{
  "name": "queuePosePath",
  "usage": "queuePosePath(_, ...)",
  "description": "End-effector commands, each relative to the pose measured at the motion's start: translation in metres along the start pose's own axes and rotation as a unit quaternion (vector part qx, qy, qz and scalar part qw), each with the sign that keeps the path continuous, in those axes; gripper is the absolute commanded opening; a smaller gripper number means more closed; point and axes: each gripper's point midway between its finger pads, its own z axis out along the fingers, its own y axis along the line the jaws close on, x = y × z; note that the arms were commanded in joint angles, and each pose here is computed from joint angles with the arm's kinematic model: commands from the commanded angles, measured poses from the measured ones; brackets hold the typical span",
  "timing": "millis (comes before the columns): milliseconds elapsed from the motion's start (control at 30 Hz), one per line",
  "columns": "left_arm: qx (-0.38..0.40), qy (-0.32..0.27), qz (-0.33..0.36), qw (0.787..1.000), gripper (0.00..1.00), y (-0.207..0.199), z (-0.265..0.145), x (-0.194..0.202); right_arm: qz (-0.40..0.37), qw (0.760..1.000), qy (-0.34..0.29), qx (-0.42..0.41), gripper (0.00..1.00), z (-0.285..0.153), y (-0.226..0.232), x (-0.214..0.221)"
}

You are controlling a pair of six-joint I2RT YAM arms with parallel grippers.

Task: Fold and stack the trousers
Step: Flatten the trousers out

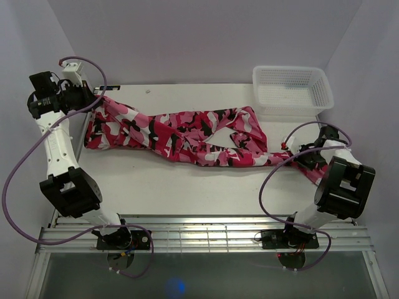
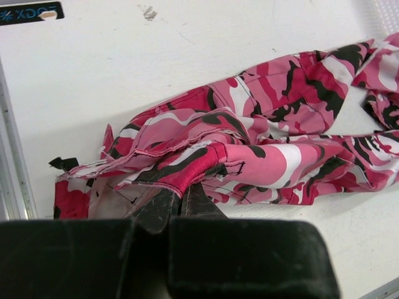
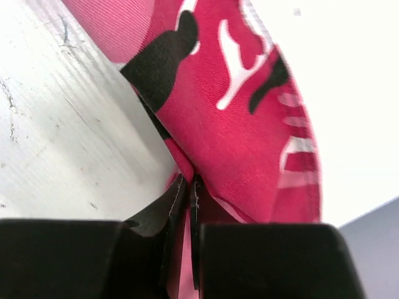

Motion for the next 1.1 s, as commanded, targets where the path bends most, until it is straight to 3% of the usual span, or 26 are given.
queuePosePath(0,-0.072,-0.059,0.021,0.995,0.00,0.002,-0.033,-0.043,-0.014,0.999,-0.030,0.028,0.08,-0.040,-0.025,-0.020)
queuePosePath(133,-0.129,-0.014,-0.043,0.991,0.00,0.028,-0.028,-0.024,-0.032,0.999,-0.024,-0.008,0.08,-0.059,-0.014,-0.023)
queuePosePath(367,-0.128,0.098,-0.156,0.974,0.00,0.032,-0.015,0.038,-0.033,0.996,0.042,-0.067,0.08,-0.059,-0.002,0.014)
queuePosePath(600,-0.126,0.177,-0.211,0.953,0.00,0.037,-0.010,0.081,-0.001,0.995,0.046,-0.085,0.08,-0.047,-0.016,0.026)
queuePosePath(733,-0.102,0.199,-0.251,0.942,0.00,0.052,0.021,0.099,0.034,0.994,0.058,-0.081,0.08,-0.026,-0.031,0.029)
queuePosePath(800,-0.063,0.187,-0.259,0.945,0.04,0.050,0.034,0.091,0.061,0.994,0.060,-0.070,0.23,-0.023,-0.039,0.029)
queuePosePath(833,-0.038,0.192,-0.266,0.944,0.19,0.050,0.044,0.096,0.066,0.994,0.059,-0.058,0.31,-0.023,-0.048,0.028)
queuePosePath(867,-0.025,0.189,-0.262,0.946,0.26,0.050,0.048,0.095,0.072,0.994,0.058,-0.053,0.49,-0.024,-0.051,0.027)
queuePosePath(967,0.008,0.188,-0.250,0.950,0.49,0.046,0.052,0.091,0.071,0.995,0.051,-0.039,0.80,-0.034,-0.053,0.020)
queuePosePath(1033,0.018,0.192,-0.236,0.952,0.54,0.044,0.051,0.092,0.051,0.997,0.048,-0.031,0.95,-0.044,-0.050,0.017)
queuePosePath(1067,0.019,0.196,-0.234,0.952,0.56,0.042,0.049,0.094,0.049,0.997,0.049,-0.042,0.98,-0.043,-0.040,0.018)
